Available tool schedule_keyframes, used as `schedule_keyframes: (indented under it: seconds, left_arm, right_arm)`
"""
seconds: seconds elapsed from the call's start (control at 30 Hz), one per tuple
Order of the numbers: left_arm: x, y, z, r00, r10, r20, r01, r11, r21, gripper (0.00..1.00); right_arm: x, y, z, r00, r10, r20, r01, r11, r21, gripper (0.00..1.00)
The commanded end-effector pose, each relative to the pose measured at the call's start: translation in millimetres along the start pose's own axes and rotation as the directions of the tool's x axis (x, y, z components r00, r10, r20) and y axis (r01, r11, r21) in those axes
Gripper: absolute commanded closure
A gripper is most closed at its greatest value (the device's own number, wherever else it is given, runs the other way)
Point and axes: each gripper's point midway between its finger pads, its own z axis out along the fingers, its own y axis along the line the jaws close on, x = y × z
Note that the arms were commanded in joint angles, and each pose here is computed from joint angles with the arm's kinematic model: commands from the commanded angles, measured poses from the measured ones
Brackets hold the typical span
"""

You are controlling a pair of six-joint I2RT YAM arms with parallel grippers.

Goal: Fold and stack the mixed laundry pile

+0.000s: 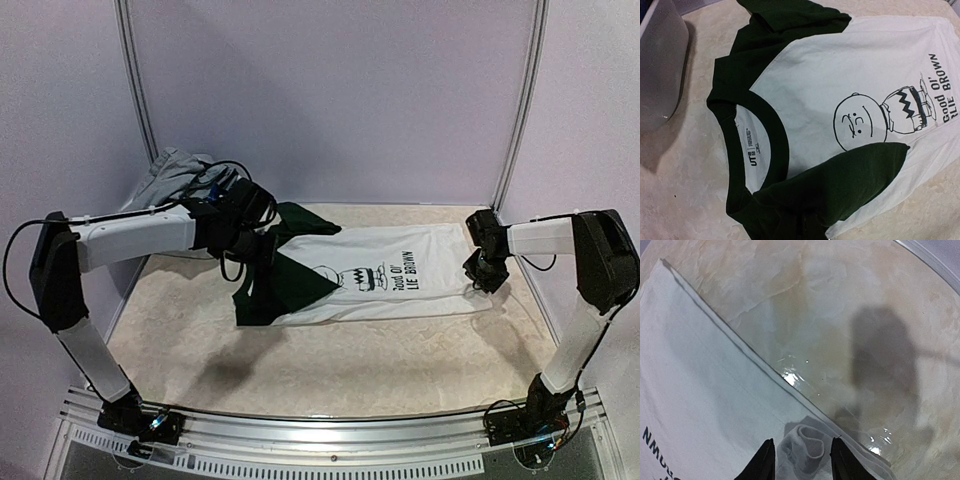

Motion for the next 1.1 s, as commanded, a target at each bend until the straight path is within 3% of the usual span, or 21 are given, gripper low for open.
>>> schedule_keyframes:
  seconds: [0.0, 0.2, 0.3, 0.73, 0.97, 1.07]
  left_arm:
    - [-14, 1, 7, 1.000, -0.012, 0.025, 0.011, 1.000, 0.006, 1.00]
    - [-20, 0, 16, 1.000, -0.015, 0.025, 0.014, 1.000, 0.007, 1.00]
    - [-28, 0, 23, 0.999, -0.023, 0.025, 0.023, 1.000, 0.011, 1.00]
    - [-42, 22, 85, 0.994, -0.100, -0.054, 0.097, 0.993, -0.061, 1.00]
    - [-31, 39, 88, 0.987, -0.147, -0.069, 0.138, 0.983, -0.122, 0.99]
    - [-36, 49, 78, 0.984, -0.176, -0.040, 0.168, 0.973, -0.162, 0.83]
  right_arm:
    - [-4, 9, 2, 1.000, 0.013, -0.004, -0.013, 1.000, -0.025, 0.58]
    - [-25, 15, -7, 0.999, 0.024, 0.025, -0.023, 0.999, -0.025, 0.32]
    - [-41, 21, -19, 0.998, 0.013, 0.061, -0.011, 0.999, -0.034, 0.28]
    - [-52, 31, -47, 0.993, -0.061, 0.098, 0.073, 0.990, -0.124, 0.26]
    - [-50, 33, -53, 0.989, -0.104, 0.103, 0.120, 0.979, -0.163, 0.26]
    - [-48, 42, -57, 0.985, -0.137, 0.101, 0.156, 0.965, -0.211, 0.25]
